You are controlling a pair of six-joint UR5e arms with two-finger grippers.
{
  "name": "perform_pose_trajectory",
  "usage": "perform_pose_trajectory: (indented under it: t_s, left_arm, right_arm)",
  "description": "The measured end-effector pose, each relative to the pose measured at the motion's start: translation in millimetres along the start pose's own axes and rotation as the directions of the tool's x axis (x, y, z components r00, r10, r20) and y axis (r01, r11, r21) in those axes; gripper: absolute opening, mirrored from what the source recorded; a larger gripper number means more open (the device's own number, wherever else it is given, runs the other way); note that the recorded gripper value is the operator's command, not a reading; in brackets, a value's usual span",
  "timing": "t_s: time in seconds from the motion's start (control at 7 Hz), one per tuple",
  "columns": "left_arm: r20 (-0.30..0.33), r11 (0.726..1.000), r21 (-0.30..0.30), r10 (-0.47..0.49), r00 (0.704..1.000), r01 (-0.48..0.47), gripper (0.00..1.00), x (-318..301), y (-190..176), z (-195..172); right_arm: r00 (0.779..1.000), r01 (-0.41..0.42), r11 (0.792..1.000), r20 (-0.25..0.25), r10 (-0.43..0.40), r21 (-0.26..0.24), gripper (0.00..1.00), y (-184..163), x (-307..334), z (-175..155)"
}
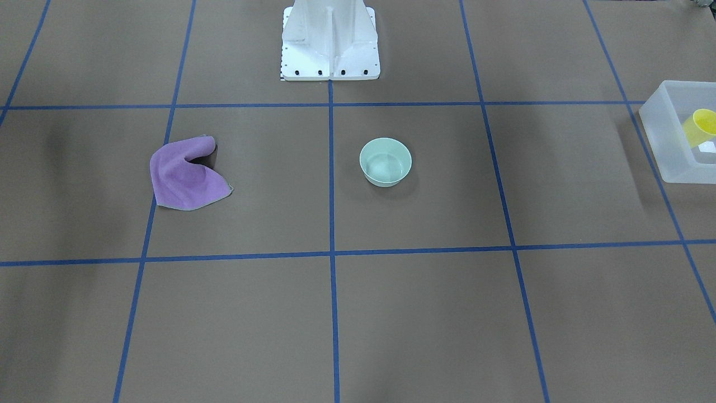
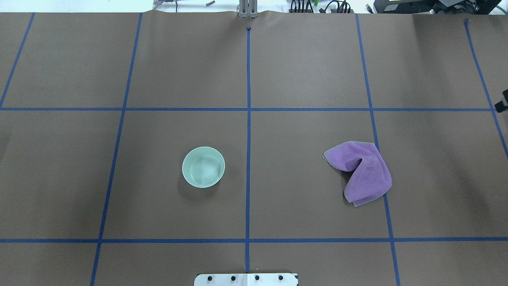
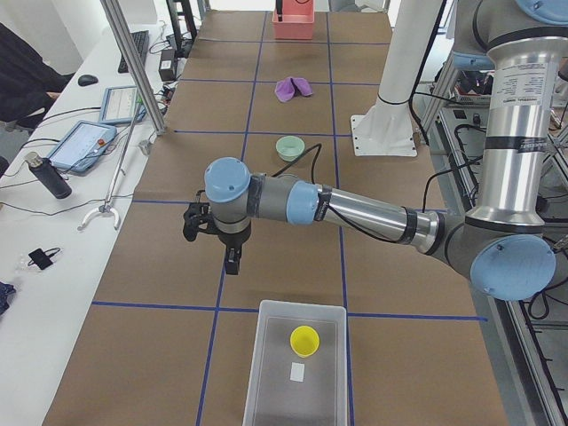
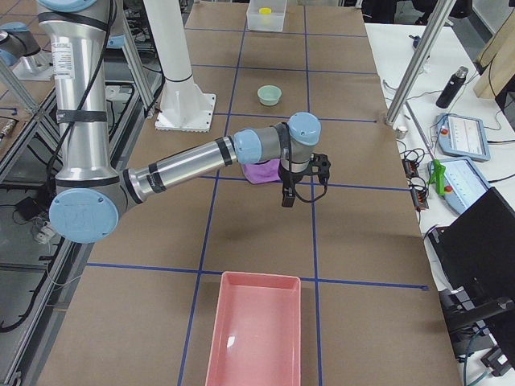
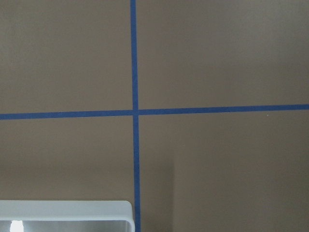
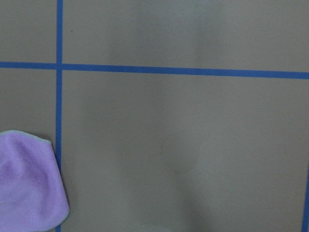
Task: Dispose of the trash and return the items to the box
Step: 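Reach the right gripper down to the purple cloth and pinch it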
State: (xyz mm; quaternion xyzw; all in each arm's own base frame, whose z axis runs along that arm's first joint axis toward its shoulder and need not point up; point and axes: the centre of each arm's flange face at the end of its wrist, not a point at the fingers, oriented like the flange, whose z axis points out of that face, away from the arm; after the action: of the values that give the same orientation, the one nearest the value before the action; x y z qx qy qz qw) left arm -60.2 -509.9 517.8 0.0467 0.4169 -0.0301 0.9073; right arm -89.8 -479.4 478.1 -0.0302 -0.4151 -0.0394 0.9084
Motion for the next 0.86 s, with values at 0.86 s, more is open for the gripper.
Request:
perform_pose_trajectory:
  t_s: [0.86]
  left_arm:
    - [-0.026, 0.994, 0.050, -0.095, 0.995, 0.096, 0.98, 111, -19, -28]
  right_arm:
    - [0.984, -0.178, 0.984, 0.016, 0.178, 0.024, 1.00, -7, -196, 135]
